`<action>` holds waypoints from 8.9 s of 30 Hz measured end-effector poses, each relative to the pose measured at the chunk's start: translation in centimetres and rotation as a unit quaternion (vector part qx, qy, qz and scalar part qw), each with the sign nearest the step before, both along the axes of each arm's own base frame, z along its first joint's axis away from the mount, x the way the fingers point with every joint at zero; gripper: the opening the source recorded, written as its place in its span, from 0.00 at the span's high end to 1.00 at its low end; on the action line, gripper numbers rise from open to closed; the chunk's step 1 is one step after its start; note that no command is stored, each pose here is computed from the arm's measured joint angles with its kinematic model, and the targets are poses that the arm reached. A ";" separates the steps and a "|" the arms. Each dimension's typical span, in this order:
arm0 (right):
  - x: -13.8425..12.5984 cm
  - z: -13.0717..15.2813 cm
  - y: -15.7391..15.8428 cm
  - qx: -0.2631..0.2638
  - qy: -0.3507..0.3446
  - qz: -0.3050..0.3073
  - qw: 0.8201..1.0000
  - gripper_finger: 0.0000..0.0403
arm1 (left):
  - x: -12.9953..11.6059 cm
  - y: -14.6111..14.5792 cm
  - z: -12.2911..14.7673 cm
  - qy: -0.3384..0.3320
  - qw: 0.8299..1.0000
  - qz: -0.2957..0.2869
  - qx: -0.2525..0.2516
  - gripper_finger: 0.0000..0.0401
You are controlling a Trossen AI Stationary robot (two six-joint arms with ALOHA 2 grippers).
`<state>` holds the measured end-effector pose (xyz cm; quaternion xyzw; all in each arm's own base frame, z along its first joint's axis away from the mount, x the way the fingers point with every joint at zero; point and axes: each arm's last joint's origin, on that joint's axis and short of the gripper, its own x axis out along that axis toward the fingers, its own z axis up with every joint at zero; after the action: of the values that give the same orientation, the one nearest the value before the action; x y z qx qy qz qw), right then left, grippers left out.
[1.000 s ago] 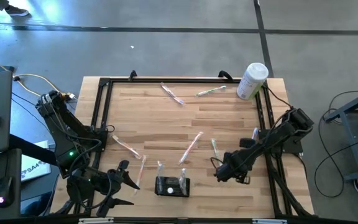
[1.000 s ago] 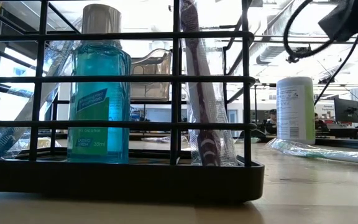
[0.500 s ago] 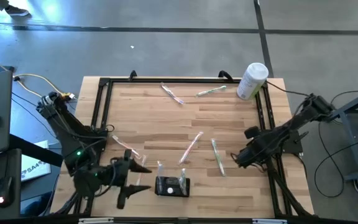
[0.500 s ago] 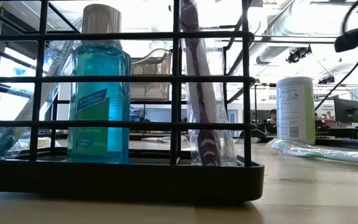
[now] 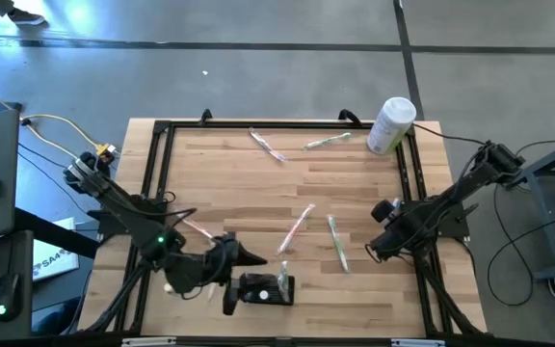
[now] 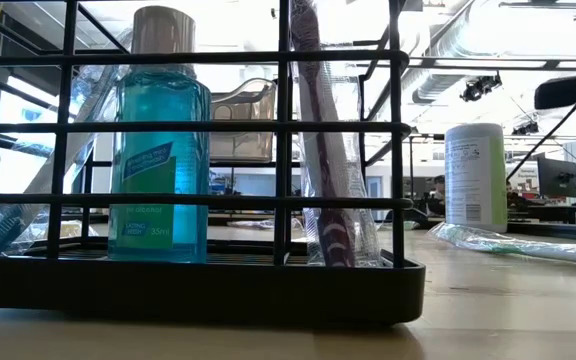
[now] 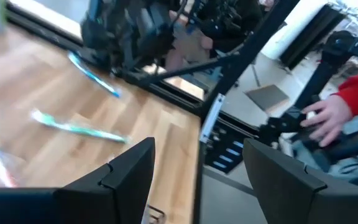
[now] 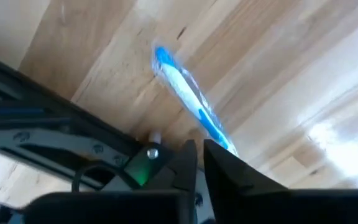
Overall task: Pick & Place toothbrushing station
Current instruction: Put the blue toothbrush into the black wire organizer
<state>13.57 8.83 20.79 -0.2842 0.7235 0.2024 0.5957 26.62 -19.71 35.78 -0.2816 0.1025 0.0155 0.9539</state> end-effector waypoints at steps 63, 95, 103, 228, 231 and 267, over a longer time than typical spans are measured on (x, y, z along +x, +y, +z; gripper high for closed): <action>-0.3 -7.5 -0.4 0.001 -0.007 0.152 0.988 0.96 | 1.0 -0.2 -0.6 0.000 1.000 -0.011 -0.022 0.40; 9.2 19.2 7.4 -0.330 -0.532 0.247 0.740 0.96 | 1.3 4.4 6.1 -0.240 0.945 0.092 -0.201 0.40; 12.4 18.3 9.0 -0.354 -0.504 0.277 0.738 0.96 | 3.2 8.1 6.4 -0.257 0.930 0.050 -0.259 0.40; 13.8 18.3 10.4 -0.267 -0.661 -0.043 0.700 0.52 | 5.9 15.1 4.6 -0.178 0.971 0.053 -0.151 0.96; 13.5 17.9 10.4 -0.242 -0.675 -0.091 0.691 0.54 | 3.7 13.4 6.2 -0.196 0.978 0.045 -0.062 0.96; 6.9 19.9 7.0 0.124 -0.665 -0.338 0.655 0.58 | -2.7 -7.1 -8.4 -0.038 0.927 0.306 0.214 0.96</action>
<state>20.51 15.87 40.69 -0.0025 0.1489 -0.1677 0.9745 23.89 -26.79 27.38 -0.0883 -0.0303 0.3173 0.9437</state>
